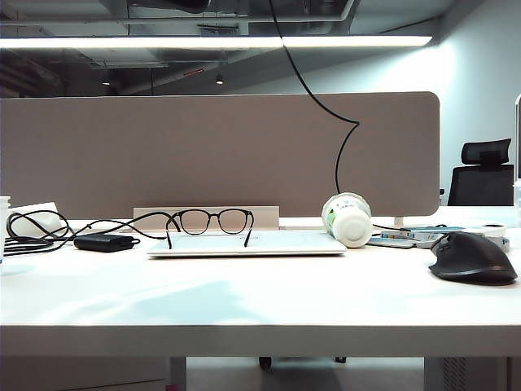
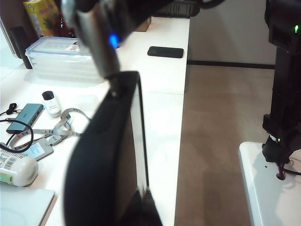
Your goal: Pick up the black phone, pick up the charger plug, insert the charger plug into the phone's charging port, and finally place the connected phone back on the desk.
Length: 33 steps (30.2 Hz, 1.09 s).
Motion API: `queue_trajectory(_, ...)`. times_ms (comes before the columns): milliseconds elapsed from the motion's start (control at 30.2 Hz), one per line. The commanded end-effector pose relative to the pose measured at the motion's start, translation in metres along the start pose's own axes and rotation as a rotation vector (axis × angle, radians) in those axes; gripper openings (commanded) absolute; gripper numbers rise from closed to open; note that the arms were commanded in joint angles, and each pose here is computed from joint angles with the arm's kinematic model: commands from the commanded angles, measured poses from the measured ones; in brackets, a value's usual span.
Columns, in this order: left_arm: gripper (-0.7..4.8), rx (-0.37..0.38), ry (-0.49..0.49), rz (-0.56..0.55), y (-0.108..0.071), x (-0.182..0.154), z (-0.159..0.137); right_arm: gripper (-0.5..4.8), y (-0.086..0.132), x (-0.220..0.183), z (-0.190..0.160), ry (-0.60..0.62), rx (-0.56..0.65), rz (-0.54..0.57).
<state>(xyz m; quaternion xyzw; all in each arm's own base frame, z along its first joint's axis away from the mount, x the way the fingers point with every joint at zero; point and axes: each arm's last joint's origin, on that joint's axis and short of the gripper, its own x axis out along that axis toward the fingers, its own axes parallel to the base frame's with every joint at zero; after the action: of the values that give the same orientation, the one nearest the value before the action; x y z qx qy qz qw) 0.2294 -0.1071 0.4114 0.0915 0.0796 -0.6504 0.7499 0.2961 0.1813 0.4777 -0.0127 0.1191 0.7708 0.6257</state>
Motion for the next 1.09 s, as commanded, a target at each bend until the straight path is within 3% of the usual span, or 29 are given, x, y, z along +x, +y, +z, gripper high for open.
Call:
queue_trajectory(33,-0.07,0.046,-0.033,-0.01,-0.0017,-0.0027,0.0068,-0.08,0.0024,-0.0006,0.0027,-0.006,-0.022,0.001)
queue_trajectory(1092,-0.06,0.075,-0.055,0.0,-0.0001,-0.0029,0.0105,-0.08,0.0013,0.0001,0.002,0.013,-0.028,-0.038)
